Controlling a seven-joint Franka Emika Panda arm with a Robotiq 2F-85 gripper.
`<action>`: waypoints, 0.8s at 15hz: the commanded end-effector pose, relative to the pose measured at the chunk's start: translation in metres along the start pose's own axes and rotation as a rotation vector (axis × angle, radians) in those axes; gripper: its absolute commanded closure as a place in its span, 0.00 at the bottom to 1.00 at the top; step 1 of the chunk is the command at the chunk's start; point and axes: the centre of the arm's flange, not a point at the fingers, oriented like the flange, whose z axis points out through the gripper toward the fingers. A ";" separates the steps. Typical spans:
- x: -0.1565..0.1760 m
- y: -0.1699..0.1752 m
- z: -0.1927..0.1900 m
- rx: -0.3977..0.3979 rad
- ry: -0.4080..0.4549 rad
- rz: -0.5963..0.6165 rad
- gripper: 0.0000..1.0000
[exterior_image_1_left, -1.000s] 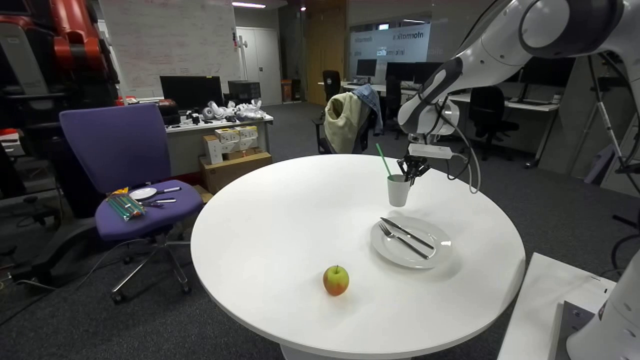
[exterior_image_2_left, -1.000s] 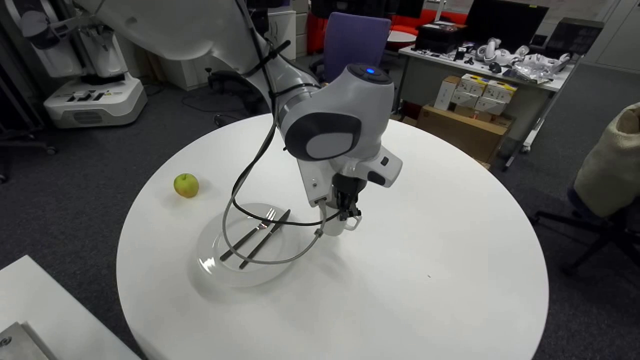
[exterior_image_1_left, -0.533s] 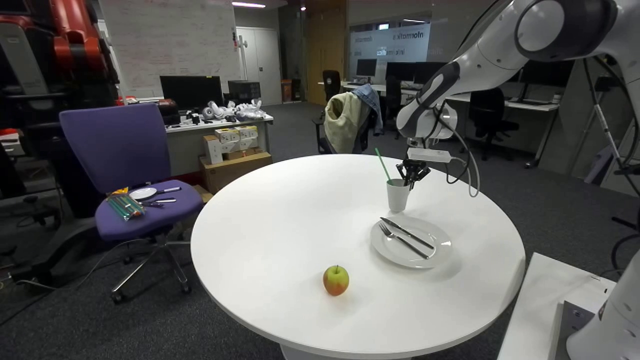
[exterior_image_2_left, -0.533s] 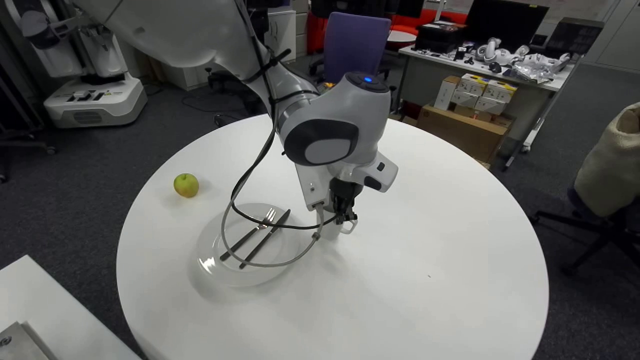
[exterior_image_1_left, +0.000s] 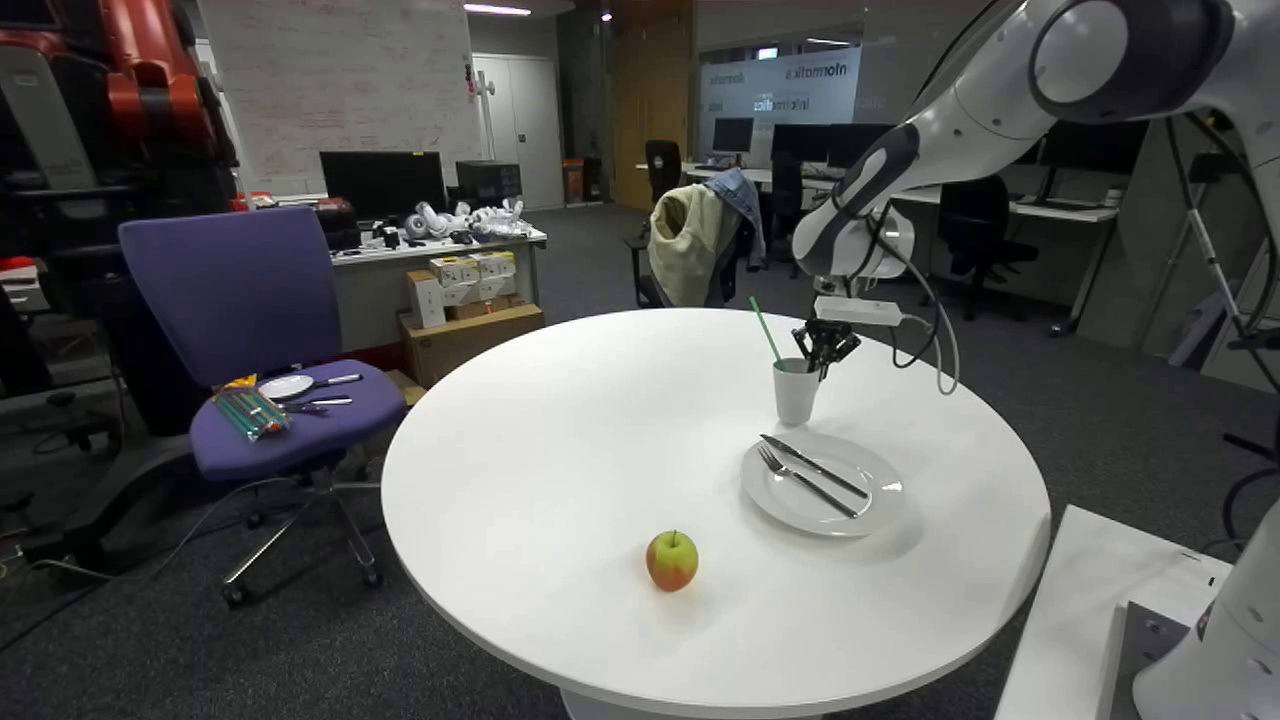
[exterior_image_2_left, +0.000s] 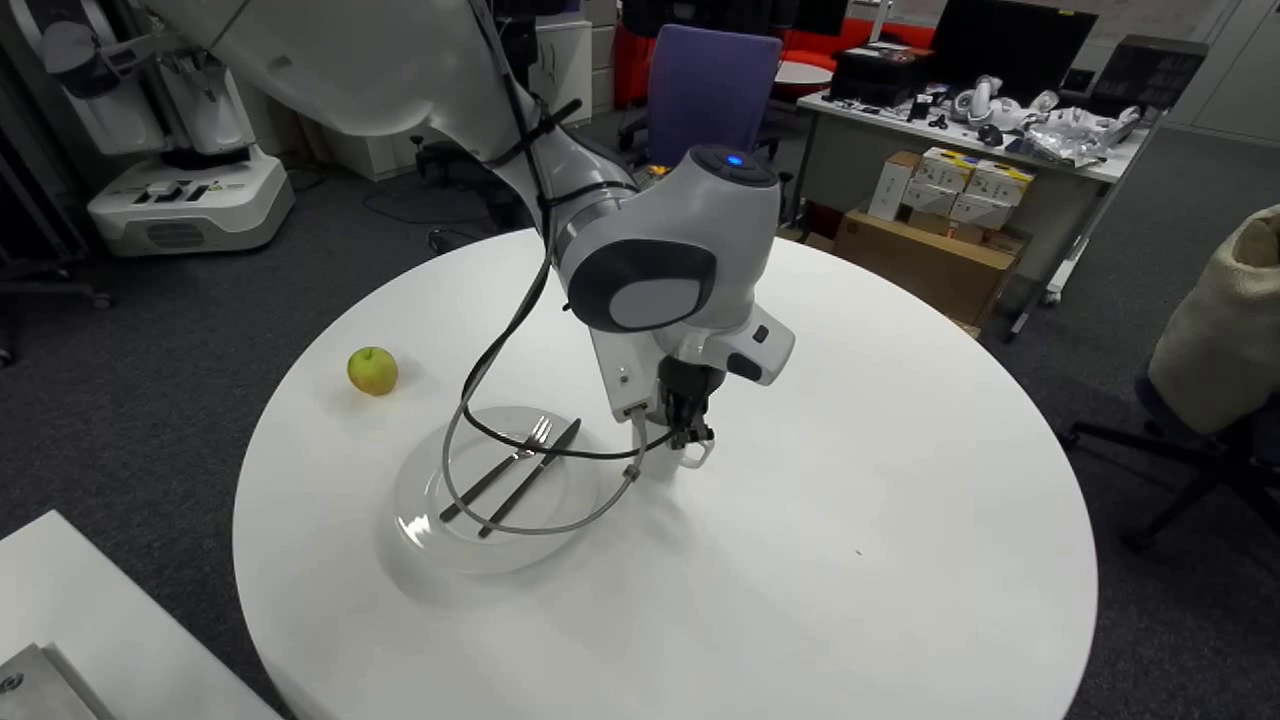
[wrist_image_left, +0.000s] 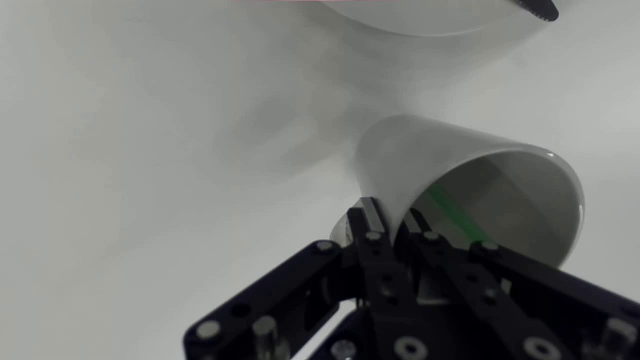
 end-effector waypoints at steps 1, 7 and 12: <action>0.006 -0.002 -0.007 0.020 0.017 -0.020 0.98; 0.004 -0.003 0.000 0.009 0.012 -0.024 0.98; 0.004 -0.004 0.000 0.007 0.014 -0.024 0.98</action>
